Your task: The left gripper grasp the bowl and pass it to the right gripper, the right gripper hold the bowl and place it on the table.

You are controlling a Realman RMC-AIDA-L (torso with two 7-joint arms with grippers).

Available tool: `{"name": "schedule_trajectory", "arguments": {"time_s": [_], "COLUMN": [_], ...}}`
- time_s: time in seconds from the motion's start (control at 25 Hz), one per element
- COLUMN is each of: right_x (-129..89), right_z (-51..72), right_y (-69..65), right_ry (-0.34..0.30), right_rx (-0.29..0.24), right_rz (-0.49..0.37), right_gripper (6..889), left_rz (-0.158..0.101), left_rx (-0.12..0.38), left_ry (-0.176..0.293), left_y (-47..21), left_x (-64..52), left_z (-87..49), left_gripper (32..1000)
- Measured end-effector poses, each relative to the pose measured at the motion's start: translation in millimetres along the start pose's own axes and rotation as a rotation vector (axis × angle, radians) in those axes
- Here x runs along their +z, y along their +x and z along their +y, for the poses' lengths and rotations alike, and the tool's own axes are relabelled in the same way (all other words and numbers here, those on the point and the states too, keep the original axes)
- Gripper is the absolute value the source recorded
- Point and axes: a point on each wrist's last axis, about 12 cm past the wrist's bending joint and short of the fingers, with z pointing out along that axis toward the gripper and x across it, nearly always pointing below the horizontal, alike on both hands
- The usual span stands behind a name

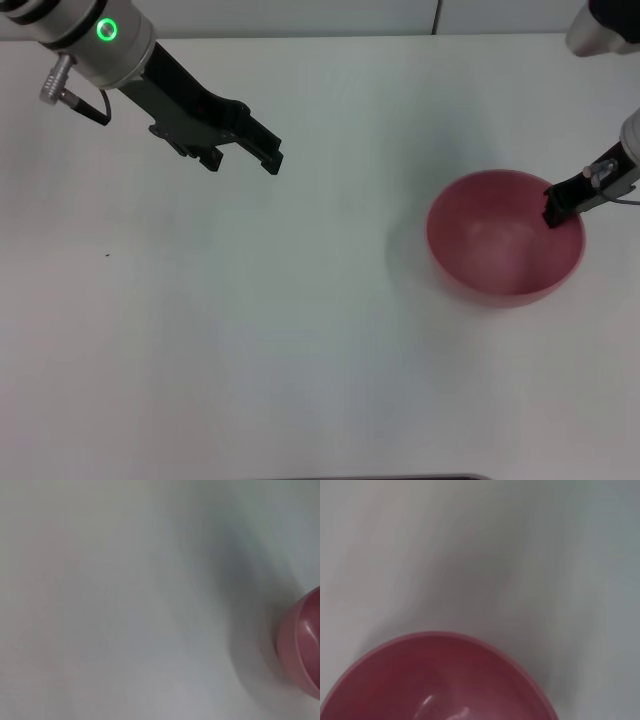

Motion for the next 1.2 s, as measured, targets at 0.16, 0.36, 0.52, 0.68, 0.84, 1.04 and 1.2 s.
{"name": "schedule_trajectory", "arguments": {"time_s": [0.16,0.36,0.52,0.68,0.84,1.04,1.2], "right_x": [1,4,5,4,2,-8,-21], "right_z": [0.1,5.0,9.2,9.9,9.5,7.9,5.5], "right_y": [-0.4,-0.5,-2.5,-4.1,-5.3,-12.4,-18.2], "right_ry": [0.016,0.038,0.041,0.034,0.033,0.022,-0.001], "right_rx": [-0.009,-0.050,-0.071,-0.068,-0.066,-0.052,-0.024], "right_rz": [0.004,0.026,0.028,0.017,0.010,-0.025,-0.060], "right_gripper": [123,129,133,223,341,530,703], "left_rz": [0.001,0.003,0.004,0.004,0.004,0.006,0.006], "left_rx": [-0.001,0.001,0.003,0.003,0.001,0.001,-0.003], "left_ry": [0.001,0.001,0.000,0.000,0.000,-0.001,0.001], "left_y": [0.5,0.7,0.7,0.7,1.2,2.2,3.4], "left_x": [0.3,1.0,1.1,1.1,1.2,1.6,2.2], "left_z": [0.3,-0.2,-0.3,-0.4,0.2,1.2,2.4], "left_gripper": [883,883,883,883,883,883,883]}}
